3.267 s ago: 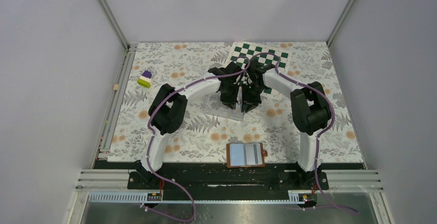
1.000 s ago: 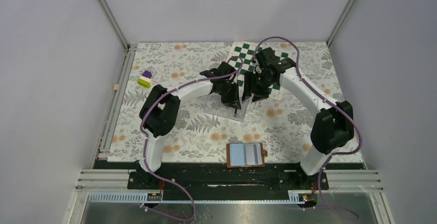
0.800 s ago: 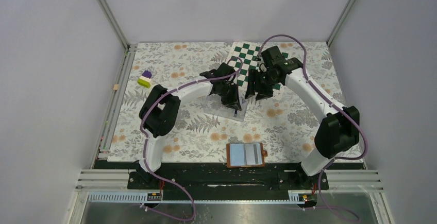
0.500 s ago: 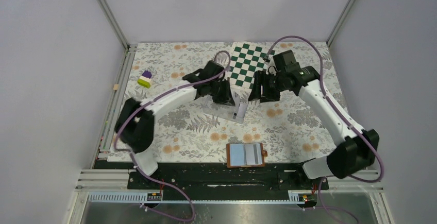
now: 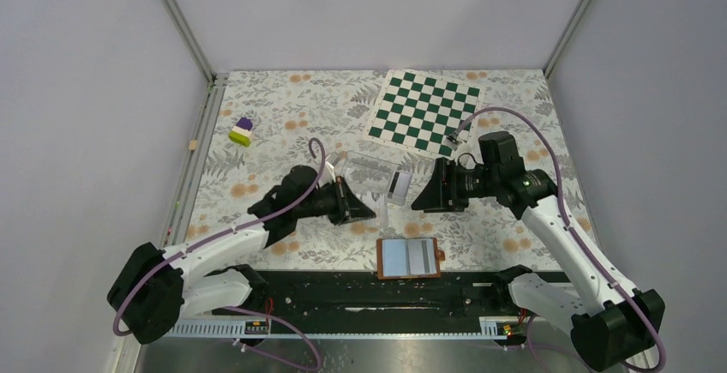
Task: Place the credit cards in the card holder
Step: Pick up the credit card from the storage box, then insert the credit card into the card holder.
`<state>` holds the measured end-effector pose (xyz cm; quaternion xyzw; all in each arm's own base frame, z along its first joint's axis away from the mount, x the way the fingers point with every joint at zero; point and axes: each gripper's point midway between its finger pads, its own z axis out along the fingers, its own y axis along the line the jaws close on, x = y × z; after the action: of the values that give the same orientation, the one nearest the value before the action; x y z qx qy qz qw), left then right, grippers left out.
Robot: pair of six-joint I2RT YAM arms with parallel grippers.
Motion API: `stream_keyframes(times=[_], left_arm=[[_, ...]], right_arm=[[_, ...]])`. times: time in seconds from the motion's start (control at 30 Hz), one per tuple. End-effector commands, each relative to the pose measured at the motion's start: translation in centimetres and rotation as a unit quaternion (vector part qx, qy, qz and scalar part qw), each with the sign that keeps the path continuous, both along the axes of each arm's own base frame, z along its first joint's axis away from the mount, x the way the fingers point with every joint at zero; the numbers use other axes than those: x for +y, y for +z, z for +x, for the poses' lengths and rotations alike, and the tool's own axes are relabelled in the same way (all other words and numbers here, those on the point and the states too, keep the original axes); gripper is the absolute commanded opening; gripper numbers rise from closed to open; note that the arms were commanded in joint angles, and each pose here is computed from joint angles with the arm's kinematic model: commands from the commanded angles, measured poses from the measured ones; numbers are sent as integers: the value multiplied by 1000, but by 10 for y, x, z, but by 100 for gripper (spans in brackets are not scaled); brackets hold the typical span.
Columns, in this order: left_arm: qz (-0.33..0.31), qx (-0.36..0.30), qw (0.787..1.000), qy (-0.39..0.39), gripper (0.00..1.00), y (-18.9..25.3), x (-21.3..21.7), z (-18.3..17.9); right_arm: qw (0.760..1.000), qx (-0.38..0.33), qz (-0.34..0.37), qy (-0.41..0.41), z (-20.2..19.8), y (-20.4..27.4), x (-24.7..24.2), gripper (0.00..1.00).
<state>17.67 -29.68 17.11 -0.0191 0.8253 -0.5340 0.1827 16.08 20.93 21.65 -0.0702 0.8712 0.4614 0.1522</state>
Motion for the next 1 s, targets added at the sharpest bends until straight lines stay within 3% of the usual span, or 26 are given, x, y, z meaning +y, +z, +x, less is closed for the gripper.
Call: stream_keyframes(times=[0.0,0.33,0.53,0.73,0.9,0.97], left_arm=[[-141,-41,988,-43,0,64,-18,-23],[-227,-39,971,-67,0,92,-33,-37],[-238,-30,969,-65,0,94,-38,-34],[-239,-25,968,-70,0,93,-40,-35],[-236,-22,969,-70,0,90,-41,-35],[-235,-22,969,-72,0,90,-42,-35]], right_arm=[[991,20,120,57,-11,24,23,64],[987,56,141,54,-3,5,30,57],[975,59,202,66,-1,25,38,49],[974,59,210,62,2,29,39,40],[971,61,221,61,4,35,41,28],[971,63,222,64,5,35,41,13]])
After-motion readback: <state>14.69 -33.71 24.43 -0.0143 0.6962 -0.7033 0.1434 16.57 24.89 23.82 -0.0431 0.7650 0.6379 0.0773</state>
